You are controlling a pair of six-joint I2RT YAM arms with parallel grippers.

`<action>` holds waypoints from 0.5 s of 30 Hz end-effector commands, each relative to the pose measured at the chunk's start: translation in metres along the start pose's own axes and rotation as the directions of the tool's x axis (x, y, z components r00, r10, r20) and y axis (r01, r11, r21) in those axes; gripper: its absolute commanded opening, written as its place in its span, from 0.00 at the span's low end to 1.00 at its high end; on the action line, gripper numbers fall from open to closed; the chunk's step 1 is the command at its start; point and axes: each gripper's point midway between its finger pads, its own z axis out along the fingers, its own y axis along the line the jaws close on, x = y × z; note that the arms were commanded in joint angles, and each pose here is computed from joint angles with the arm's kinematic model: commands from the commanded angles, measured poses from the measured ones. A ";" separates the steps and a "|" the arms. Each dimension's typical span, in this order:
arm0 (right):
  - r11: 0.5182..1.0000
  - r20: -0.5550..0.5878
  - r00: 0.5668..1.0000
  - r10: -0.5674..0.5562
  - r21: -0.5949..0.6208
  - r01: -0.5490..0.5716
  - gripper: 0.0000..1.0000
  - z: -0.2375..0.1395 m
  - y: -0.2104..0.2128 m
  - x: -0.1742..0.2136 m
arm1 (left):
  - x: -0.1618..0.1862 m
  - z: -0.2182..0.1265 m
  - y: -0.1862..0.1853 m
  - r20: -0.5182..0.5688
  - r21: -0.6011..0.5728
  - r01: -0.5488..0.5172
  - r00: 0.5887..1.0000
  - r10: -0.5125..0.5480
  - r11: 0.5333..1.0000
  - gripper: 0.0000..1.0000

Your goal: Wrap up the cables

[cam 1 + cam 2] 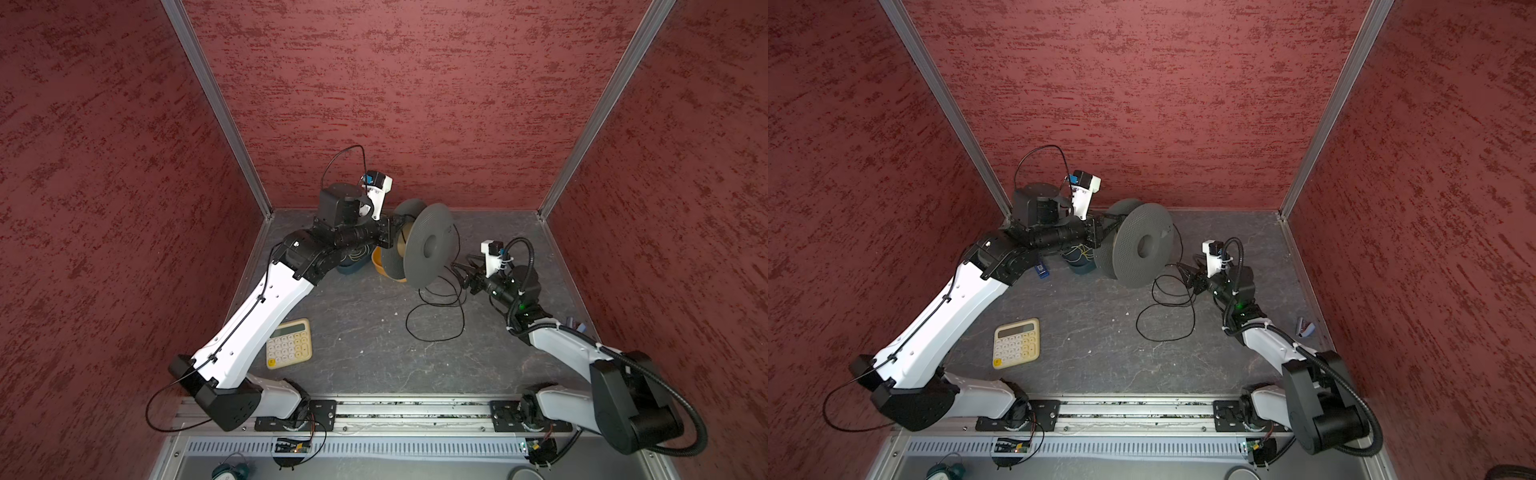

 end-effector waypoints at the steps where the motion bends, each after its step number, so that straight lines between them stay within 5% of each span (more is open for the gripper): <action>1: 0.997 0.064 0.998 -0.027 -0.076 0.032 0.63 0.014 0.010 -0.023 | -0.031 -0.014 -0.017 0.094 0.080 0.018 0.995 -0.026 0.997 0.00; 11: 0.992 -0.008 0.996 0.089 -0.084 -0.089 0.27 0.042 0.010 0.023 | -0.039 -0.017 0.001 0.129 0.091 0.100 0.985 -0.111 0.991 0.00; 15: 0.991 -0.040 0.991 0.124 -0.049 -0.126 0.00 0.047 0.009 0.041 | -0.044 -0.020 0.015 0.150 0.088 0.153 0.975 -0.165 0.984 0.00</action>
